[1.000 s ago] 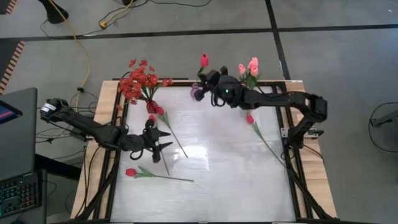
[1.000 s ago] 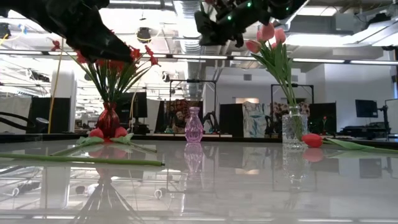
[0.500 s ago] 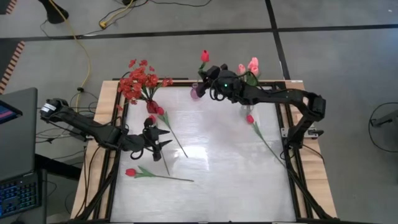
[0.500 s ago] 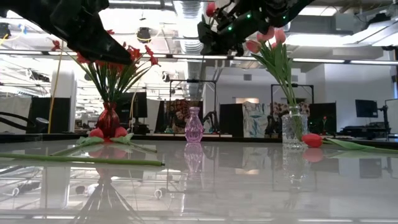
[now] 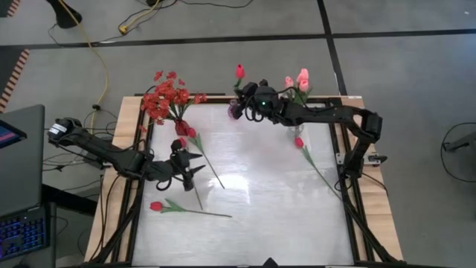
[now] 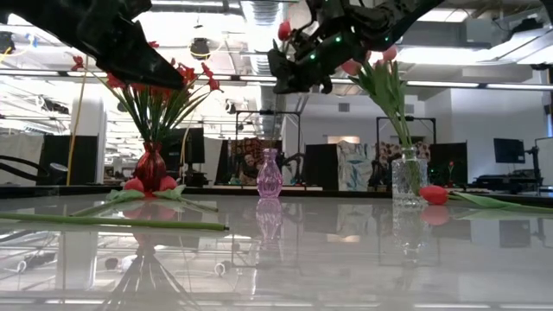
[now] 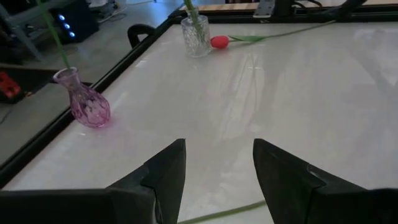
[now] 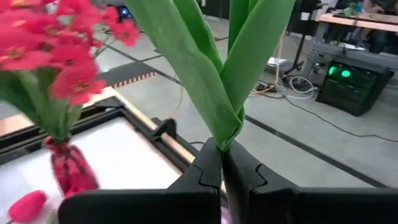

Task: Sort flowers into vase by color
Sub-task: Put the top middle red tulip into the purple vase

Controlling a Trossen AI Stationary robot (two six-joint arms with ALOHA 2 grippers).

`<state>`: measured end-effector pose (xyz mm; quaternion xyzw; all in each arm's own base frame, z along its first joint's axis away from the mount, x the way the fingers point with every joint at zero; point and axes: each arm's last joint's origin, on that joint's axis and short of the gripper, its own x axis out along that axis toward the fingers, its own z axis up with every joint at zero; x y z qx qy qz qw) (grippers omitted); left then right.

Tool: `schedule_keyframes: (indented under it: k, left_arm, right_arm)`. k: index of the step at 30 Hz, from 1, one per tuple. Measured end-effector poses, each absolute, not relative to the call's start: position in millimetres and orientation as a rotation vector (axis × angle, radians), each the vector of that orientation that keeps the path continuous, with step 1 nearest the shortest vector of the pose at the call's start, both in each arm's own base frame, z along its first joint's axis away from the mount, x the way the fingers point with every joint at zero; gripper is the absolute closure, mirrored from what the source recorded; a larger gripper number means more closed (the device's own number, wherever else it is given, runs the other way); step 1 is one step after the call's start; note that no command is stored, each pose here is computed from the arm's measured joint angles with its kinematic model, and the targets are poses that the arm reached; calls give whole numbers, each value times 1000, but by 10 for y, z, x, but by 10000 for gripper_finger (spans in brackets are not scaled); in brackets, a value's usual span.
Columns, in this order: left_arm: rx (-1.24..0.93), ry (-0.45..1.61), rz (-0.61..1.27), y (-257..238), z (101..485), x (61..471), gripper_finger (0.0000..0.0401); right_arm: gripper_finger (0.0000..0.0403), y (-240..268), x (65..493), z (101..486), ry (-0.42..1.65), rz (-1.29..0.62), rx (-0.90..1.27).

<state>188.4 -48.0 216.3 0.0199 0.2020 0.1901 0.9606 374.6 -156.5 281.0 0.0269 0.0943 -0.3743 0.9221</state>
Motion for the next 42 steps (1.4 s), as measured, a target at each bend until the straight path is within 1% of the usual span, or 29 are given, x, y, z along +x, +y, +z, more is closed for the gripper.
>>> schedule_keyframes:
  k: [5,10,22,27,34,42]
  left_arm:
    - [41,408,398,-465,2163,1887,225]
    - [40,408,404,-454,2164,1889,225]
    - [32,405,404,-455,2165,1890,225]
    - [32,405,404,-455,2165,1890,225]
    - [35,406,403,-455,2165,1890,225]
    - [35,406,403,-455,2165,1890,225]
  right_arm:
    - [372,-1634,3708,2784,208,-780,103]
    - [372,-1707,3672,2752,226,-747,161]
    - [372,-1782,3637,2746,229,-739,174]
    - [372,-1773,3629,2709,270,-739,181]
    - [372,-1746,3632,2685,298,-671,215]
    - [372,-1709,3641,2671,317,-643,227]
